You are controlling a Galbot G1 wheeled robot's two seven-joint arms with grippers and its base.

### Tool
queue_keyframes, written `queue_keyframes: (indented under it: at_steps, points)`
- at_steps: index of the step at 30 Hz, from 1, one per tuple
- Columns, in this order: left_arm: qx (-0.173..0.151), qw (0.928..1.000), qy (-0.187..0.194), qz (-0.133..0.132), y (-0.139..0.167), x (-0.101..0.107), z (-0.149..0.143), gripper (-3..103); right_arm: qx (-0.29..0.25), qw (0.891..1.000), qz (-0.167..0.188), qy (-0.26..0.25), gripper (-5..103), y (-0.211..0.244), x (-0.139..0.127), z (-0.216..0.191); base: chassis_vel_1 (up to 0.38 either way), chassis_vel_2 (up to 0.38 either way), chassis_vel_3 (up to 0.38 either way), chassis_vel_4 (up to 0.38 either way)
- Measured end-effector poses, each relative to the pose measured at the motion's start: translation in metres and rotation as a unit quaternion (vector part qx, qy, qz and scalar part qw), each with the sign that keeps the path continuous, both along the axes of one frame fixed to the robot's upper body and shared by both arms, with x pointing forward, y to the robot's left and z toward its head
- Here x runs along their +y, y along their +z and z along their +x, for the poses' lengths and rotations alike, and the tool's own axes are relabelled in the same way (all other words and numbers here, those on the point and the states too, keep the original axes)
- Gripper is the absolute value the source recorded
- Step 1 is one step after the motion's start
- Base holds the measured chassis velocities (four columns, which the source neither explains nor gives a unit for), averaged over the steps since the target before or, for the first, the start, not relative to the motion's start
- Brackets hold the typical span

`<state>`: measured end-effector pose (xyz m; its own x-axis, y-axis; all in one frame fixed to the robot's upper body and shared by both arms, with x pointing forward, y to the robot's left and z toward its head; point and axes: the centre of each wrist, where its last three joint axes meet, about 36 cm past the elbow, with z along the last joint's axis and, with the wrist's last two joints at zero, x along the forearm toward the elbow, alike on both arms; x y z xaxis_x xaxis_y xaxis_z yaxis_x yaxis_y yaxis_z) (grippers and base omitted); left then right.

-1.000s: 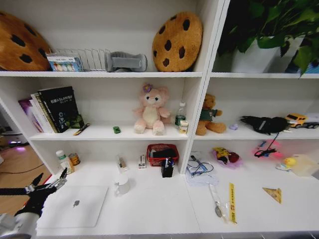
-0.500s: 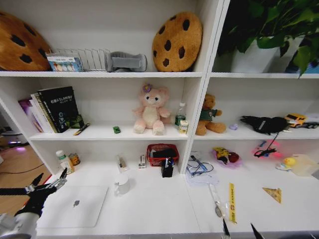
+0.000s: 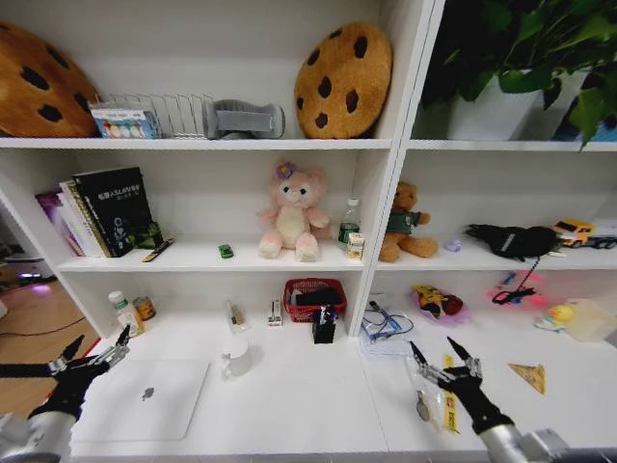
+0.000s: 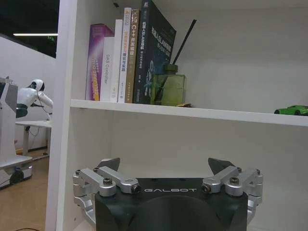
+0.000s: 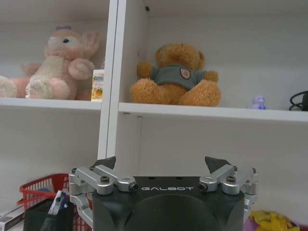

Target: Organize the objects on the table.

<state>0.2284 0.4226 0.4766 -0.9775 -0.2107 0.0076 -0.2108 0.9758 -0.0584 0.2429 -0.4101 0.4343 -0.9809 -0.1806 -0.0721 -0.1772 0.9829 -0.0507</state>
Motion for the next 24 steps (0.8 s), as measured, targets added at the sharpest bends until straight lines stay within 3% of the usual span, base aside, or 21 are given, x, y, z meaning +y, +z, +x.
queue_keyframes:
  at_steps: [4, 7, 24]
  points:
    - [0.0, 1.0, 0.0, 0.0, 0.0, 0.0, 0.0, 100, -0.017, 1.0, 0.0, 0.003, 100, -0.006, -0.028, 0.014, 0.0, 0.0, 0.0, 0.0]
    - [0.0, 1.0, 0.0, 0.0, 0.0, 0.0, 0.0, 100, -0.017, 1.0, 0.001, 0.0, 100, -0.009, -0.033, 0.015, 0.0, 0.0, 0.0, 0.0]
    - [0.0, 1.0, 0.0, 0.0, 0.0, 0.0, 0.0, 100, -0.025, 0.999, -0.025, -0.008, 100, -0.014, -0.024, 0.007, -0.022, -0.027, 0.022, 0.024]
